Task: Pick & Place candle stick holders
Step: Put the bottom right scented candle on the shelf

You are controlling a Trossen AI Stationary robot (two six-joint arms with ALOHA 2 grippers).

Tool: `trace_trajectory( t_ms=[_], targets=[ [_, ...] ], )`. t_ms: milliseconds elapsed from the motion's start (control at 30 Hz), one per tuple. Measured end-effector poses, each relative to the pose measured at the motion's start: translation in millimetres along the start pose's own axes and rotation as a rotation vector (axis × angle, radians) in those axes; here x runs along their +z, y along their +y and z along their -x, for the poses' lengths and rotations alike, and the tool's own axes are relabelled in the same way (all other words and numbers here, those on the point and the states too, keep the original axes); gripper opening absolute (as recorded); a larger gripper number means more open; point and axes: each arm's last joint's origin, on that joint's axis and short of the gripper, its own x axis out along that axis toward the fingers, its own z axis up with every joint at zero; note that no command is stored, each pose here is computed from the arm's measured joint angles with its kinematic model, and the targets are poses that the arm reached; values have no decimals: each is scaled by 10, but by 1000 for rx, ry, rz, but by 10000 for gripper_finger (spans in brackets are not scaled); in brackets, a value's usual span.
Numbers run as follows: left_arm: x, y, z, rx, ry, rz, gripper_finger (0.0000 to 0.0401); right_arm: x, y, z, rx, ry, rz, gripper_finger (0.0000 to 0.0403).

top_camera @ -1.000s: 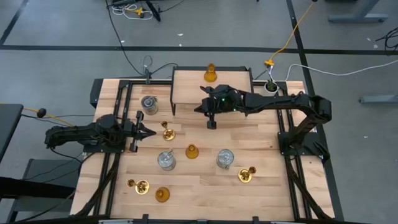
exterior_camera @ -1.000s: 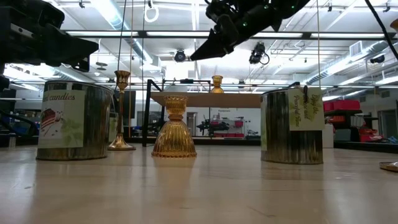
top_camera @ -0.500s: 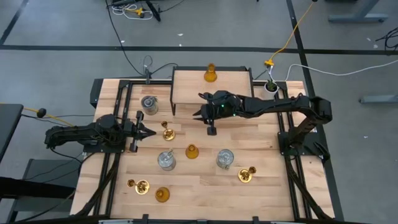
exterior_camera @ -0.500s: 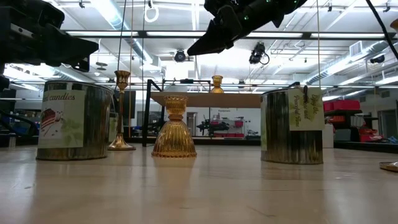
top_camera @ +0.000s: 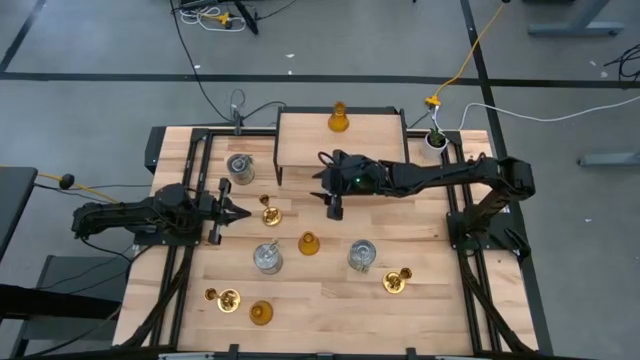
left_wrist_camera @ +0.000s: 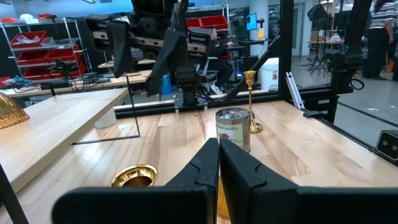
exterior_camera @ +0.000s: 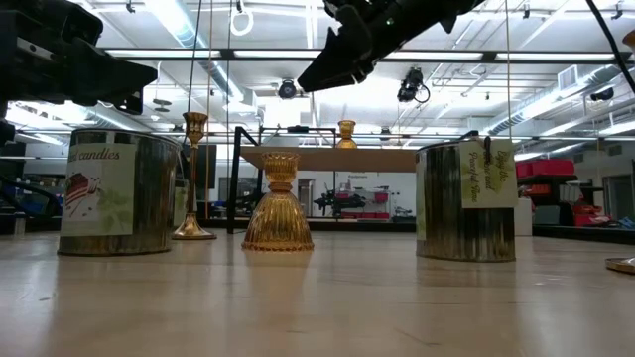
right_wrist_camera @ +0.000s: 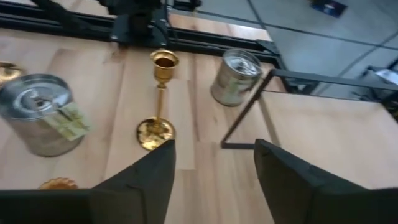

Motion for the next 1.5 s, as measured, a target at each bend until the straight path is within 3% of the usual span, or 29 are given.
trace_trajectory(
  t_ms=[167, 367, 567, 867, 1100, 1500],
  targets=[
    [1, 0, 0, 0, 0, 0, 18, 11, 60, 12, -73, 13, 12, 252],
    [0, 0, 0, 0, 0, 0, 18, 19, 129, 22, -65, 14, 11, 271],
    [1, 0, 0, 0, 0, 0, 18, 51, 176, 97, -40, 6, -133, 284],
    [1, 0, 0, 0, 0, 0, 19, 135, 242, 251, 194, -32, -223, 316],
    [1, 0, 0, 0, 0, 0, 18, 110, 389, 282, 247, 13, -198, 354],
    [1, 0, 0, 0, 0, 0, 18, 95, 685, 563, 331, 90, -31, 387]
  ],
)
